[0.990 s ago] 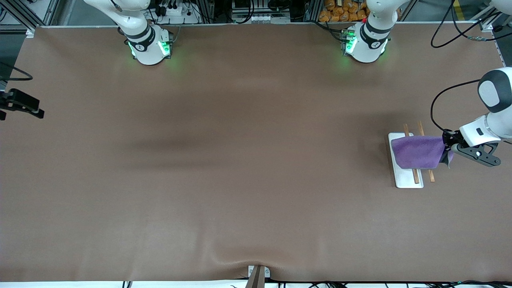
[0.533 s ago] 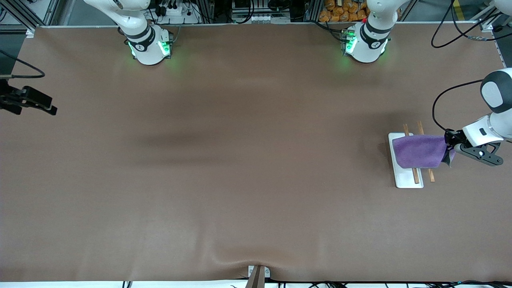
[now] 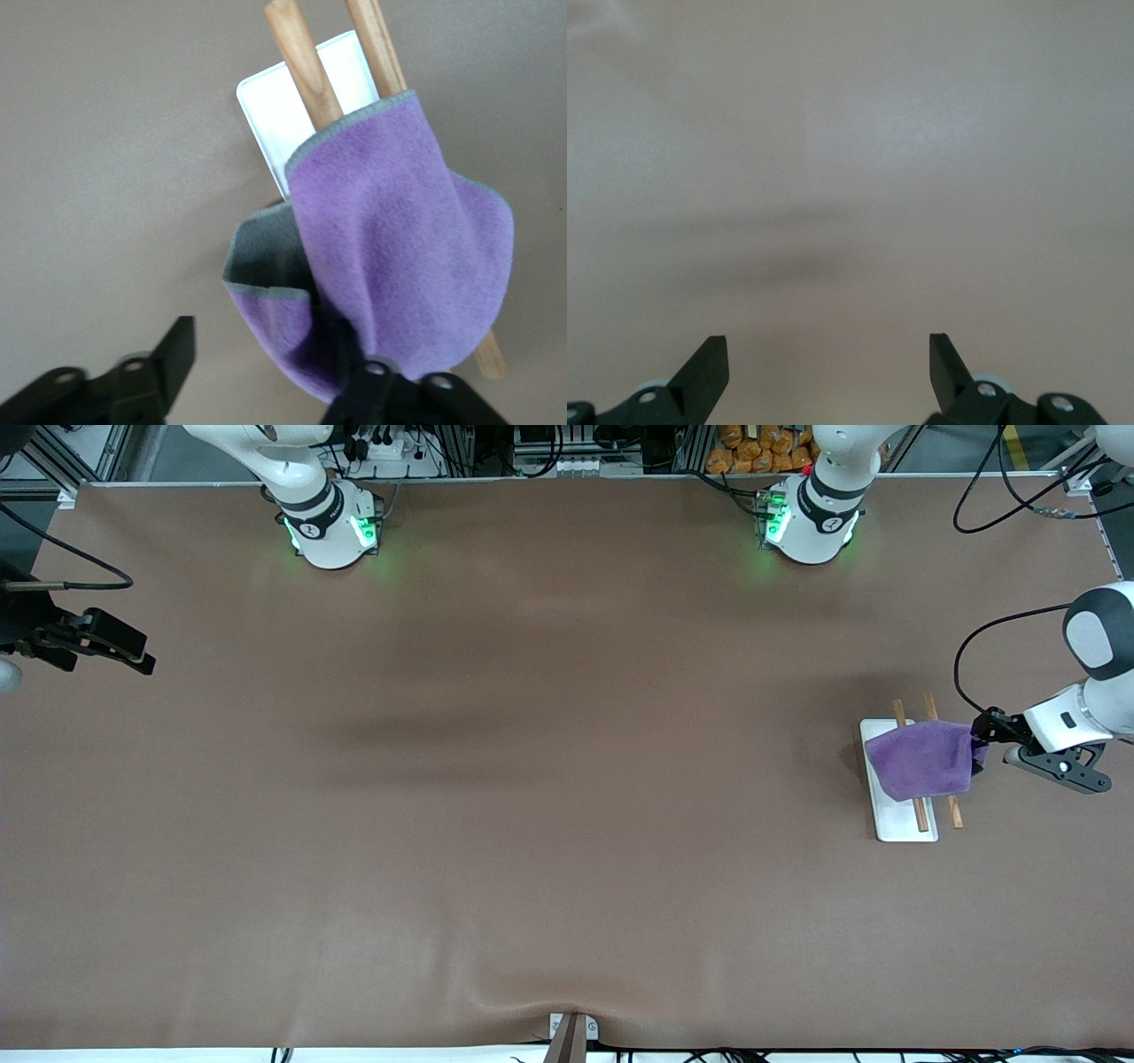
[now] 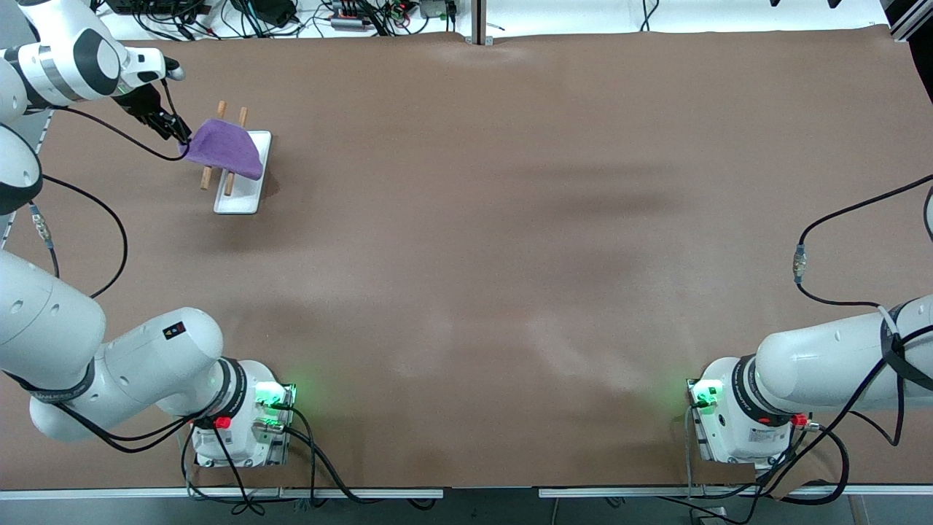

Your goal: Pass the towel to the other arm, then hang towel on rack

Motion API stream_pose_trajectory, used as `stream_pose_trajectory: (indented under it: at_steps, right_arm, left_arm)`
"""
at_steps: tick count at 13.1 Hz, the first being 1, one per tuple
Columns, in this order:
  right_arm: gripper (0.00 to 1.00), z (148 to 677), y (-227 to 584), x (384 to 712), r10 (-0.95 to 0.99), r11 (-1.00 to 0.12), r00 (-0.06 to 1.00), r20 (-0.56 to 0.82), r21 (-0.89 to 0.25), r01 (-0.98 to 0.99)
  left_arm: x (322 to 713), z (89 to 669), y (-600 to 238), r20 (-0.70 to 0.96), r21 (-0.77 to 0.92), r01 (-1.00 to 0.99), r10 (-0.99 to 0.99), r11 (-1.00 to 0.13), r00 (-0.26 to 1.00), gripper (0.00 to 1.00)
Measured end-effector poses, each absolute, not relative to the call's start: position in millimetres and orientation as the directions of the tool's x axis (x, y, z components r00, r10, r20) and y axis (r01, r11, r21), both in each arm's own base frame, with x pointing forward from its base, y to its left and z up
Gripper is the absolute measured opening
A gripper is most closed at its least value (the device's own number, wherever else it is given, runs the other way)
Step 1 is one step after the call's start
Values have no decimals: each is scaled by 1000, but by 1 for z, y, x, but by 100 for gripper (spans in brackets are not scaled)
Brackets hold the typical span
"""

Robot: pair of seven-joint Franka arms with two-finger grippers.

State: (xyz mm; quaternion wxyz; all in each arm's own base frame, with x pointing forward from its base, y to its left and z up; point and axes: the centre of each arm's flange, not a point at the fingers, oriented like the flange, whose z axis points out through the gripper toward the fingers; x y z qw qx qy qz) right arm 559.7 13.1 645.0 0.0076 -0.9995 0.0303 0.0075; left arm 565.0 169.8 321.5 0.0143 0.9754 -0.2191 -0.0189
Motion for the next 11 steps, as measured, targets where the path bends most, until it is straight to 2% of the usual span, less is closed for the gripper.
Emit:
stream_pose_trajectory:
  at_steps: [2,3,11]
  right_arm:
    - [100,647,18,559,-52,-999,999,-11,-9,-52]
    - [100,648,19,559,-49,-999,999,-9,-7,-49]
    - [100,650,19,559,-48,-999,999,-4,-5,-49]
  left_arm:
    - [568,329,177,-13,27,-438,-439,-899,899,96]
    - [571,335,181,5,27,-446,-446,-895,895,100]
    - [593,389,192,50,14,-494,-493,-869,869,100]
